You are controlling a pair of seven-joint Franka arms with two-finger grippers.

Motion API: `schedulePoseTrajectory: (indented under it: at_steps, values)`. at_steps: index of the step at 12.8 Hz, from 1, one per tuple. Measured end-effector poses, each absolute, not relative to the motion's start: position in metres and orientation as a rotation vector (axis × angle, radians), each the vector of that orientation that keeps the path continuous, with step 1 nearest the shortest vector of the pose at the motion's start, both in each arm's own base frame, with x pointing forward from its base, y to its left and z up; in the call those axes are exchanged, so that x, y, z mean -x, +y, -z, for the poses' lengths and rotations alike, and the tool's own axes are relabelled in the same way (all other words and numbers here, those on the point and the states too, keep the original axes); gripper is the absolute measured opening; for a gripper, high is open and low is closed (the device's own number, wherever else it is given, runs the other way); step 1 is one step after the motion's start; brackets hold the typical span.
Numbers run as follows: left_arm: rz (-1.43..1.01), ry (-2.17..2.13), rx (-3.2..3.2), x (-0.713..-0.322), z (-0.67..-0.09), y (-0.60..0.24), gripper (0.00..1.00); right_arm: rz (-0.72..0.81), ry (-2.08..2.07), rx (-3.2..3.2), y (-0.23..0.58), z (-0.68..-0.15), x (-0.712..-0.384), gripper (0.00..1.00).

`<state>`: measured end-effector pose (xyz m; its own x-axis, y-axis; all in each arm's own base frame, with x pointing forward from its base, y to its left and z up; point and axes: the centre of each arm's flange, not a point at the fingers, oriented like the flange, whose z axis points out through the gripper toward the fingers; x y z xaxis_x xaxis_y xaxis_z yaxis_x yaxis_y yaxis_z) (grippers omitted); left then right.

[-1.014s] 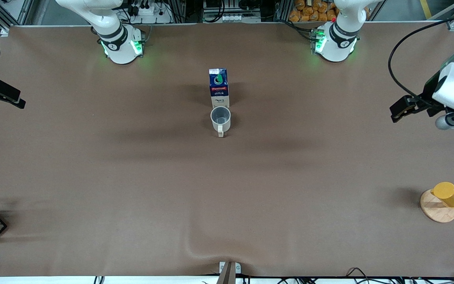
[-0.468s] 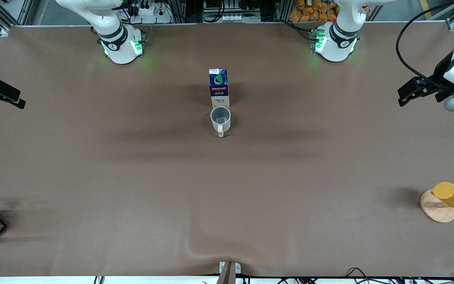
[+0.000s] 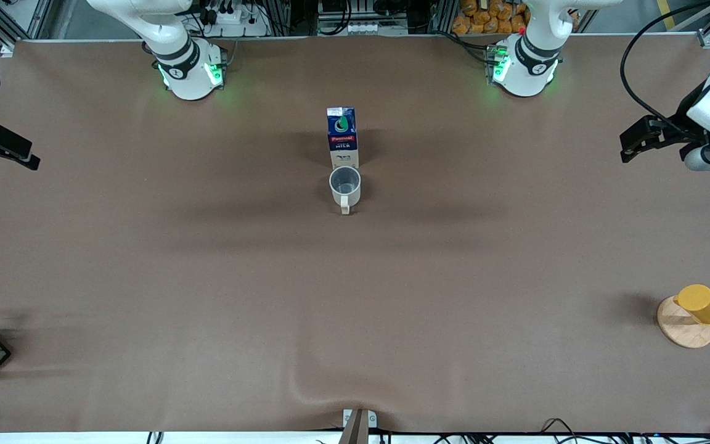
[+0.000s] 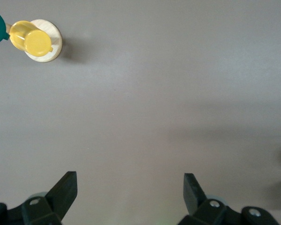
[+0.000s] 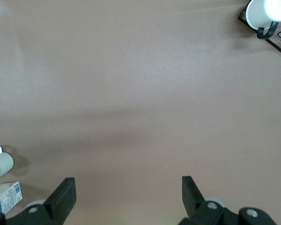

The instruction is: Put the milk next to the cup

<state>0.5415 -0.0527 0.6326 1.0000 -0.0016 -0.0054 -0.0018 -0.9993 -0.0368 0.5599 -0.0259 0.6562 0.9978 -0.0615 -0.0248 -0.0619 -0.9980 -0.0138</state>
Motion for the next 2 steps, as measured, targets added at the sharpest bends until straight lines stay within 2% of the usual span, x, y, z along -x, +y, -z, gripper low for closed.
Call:
schedulePoseTrajectory:
  at_steps: [2]
  values:
    - [-0.021, -0.034, 3.137, -0.5408, -0.6323, -0.0525, 1.00, -0.038, 0.097, 3.125, -0.0259, -0.6562, -0.5599, 1.00]
